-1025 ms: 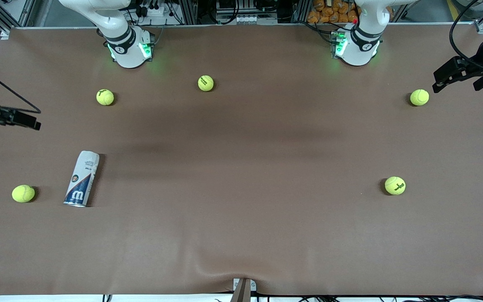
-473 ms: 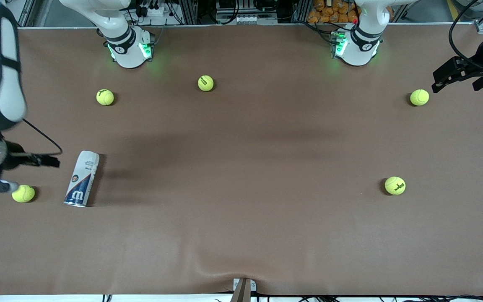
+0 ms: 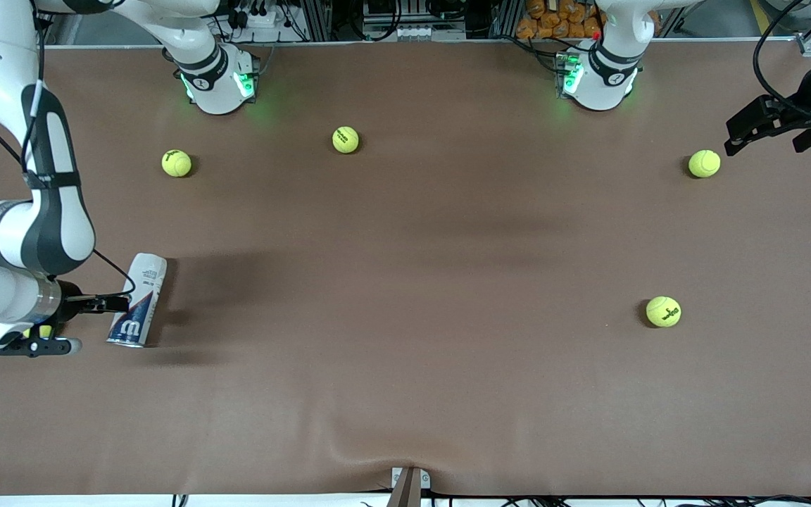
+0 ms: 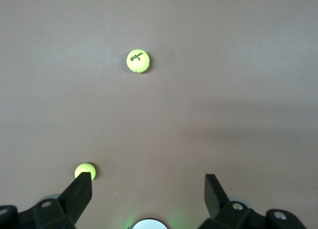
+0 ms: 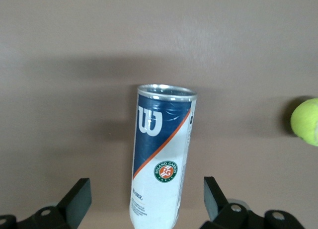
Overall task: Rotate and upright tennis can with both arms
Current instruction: 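Reach the right gripper to the lying Wilson can and grasp it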
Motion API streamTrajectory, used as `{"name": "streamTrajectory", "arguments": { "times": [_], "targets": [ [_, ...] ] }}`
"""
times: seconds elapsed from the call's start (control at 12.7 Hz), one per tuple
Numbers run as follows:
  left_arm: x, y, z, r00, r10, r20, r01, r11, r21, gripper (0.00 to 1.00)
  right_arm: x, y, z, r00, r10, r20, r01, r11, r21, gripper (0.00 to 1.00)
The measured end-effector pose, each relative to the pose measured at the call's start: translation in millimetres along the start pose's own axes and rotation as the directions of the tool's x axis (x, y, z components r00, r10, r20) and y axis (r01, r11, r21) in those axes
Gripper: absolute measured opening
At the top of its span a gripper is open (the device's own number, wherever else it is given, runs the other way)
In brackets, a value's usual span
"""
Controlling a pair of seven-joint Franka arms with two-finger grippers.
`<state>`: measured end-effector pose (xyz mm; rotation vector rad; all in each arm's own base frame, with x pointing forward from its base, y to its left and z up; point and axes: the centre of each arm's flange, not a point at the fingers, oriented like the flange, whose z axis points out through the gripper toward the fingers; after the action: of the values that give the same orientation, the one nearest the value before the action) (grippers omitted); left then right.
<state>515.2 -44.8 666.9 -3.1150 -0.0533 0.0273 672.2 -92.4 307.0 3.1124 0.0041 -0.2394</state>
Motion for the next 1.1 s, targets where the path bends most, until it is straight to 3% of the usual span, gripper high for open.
{"name": "streamTrajectory", "arguments": {
  "times": [0.47, 0.87, 1.1],
  "targets": [
    [4.7, 0.4, 7.4, 1.0, 0.001, 0.015, -0.001, 1.0, -0.001, 1.0, -5.3, 6.3, 88.1, 0.997, 0.01, 0.073, -0.01, 1.0, 0.004, 1.0],
    [5.8, 1.5, 8.7, 1.0, 0.004, 0.017, -0.004, 1.0, -0.001, 1.0, -6.7, 7.4, 120.2, 0.993, 0.01, 0.116, -0.011, 1.0, 0.006, 1.0],
    [5.8, 1.8, 8.5, 1.0, 0.004, 0.016, -0.004, 1.0, -0.001, 1.0, -5.2, 2.5, 116.0, 0.994, -0.001, 0.109, 0.0, 1.0, 0.006, 0.71]
  ]
}}
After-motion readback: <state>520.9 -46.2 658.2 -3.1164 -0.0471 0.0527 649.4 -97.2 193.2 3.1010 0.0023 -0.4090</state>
